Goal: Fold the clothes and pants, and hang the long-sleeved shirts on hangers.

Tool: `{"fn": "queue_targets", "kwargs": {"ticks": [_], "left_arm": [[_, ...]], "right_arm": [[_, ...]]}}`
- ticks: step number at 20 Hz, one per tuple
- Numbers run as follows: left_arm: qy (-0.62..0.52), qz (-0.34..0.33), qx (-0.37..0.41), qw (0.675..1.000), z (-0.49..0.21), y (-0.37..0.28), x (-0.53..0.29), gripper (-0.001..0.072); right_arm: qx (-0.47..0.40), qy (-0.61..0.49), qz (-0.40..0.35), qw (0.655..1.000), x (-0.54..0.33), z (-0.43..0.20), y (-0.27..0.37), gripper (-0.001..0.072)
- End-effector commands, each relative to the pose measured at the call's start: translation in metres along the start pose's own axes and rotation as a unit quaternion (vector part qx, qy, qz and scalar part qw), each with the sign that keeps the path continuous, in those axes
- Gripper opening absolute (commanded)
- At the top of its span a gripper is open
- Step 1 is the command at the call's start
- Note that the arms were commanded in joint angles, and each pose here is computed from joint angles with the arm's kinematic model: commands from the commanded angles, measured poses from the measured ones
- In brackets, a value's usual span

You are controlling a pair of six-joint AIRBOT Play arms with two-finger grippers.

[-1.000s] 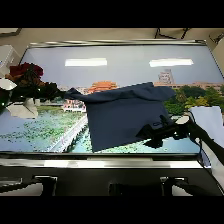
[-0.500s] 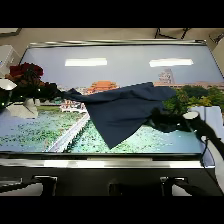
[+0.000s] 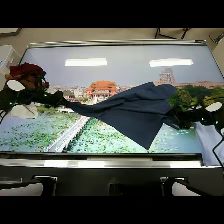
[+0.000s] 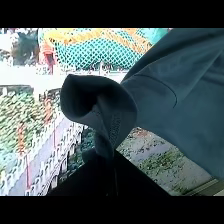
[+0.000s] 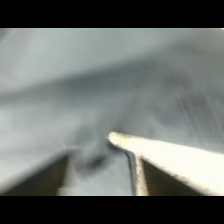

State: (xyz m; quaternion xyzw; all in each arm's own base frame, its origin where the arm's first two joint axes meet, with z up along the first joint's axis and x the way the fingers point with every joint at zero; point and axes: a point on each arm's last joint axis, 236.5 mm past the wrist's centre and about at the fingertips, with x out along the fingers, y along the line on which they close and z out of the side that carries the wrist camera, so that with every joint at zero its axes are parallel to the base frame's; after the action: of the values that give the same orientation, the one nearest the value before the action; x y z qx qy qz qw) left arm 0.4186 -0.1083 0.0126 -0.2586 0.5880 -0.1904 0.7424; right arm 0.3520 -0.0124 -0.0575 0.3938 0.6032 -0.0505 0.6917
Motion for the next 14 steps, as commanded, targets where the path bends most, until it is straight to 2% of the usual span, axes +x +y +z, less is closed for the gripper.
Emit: {"fn": "queue_targets", "kwargs": {"ticks": [1, 4, 9, 10, 11, 13, 14], "left_arm": [[0.020, -0.002, 0.002, 1.000, -0.008, -0.002, 0.006, 0.0024], [0.019, -0.001, 0.001, 1.000, -0.008, -0.001, 0.006, 0.0024], [0.019, -0.001, 0.001, 1.000, -0.008, -0.001, 0.006, 0.0024], [0.018, -0.001, 0.000, 1.000, -0.007, 0.000, 0.005, 0.0023], [0.018, -0.001, 0.000, 1.000, -0.007, 0.000, 0.005, 0.0024], [0.015, -0.002, 0.002, 1.000, -0.006, -0.002, 0.004, 0.0023], [0.007, -0.002, 0.005, 1.000, -0.001, -0.004, -0.001, 0.0023]], "right_arm": [[-0.066, 0.168, -0.029, 0.983, 0.001, -0.081, -0.020, 0.0624], [-0.062, 0.247, -0.047, 0.966, 0.022, -0.146, -0.040, 0.0618], [-0.100, 0.240, -0.048, 0.964, 0.062, -0.182, -0.025, 0.0591], [-0.101, 0.232, -0.039, 0.967, 0.066, -0.182, -0.015, 0.0553], [-0.100, 0.222, -0.025, 0.970, 0.070, -0.181, -0.005, 0.0451], [-0.102, 0.207, -0.006, 0.973, 0.067, -0.172, 0.012, 0.0032], [-0.119, 0.188, 0.002, 0.975, 0.060, -0.161, 0.024, 0.0033]]}}
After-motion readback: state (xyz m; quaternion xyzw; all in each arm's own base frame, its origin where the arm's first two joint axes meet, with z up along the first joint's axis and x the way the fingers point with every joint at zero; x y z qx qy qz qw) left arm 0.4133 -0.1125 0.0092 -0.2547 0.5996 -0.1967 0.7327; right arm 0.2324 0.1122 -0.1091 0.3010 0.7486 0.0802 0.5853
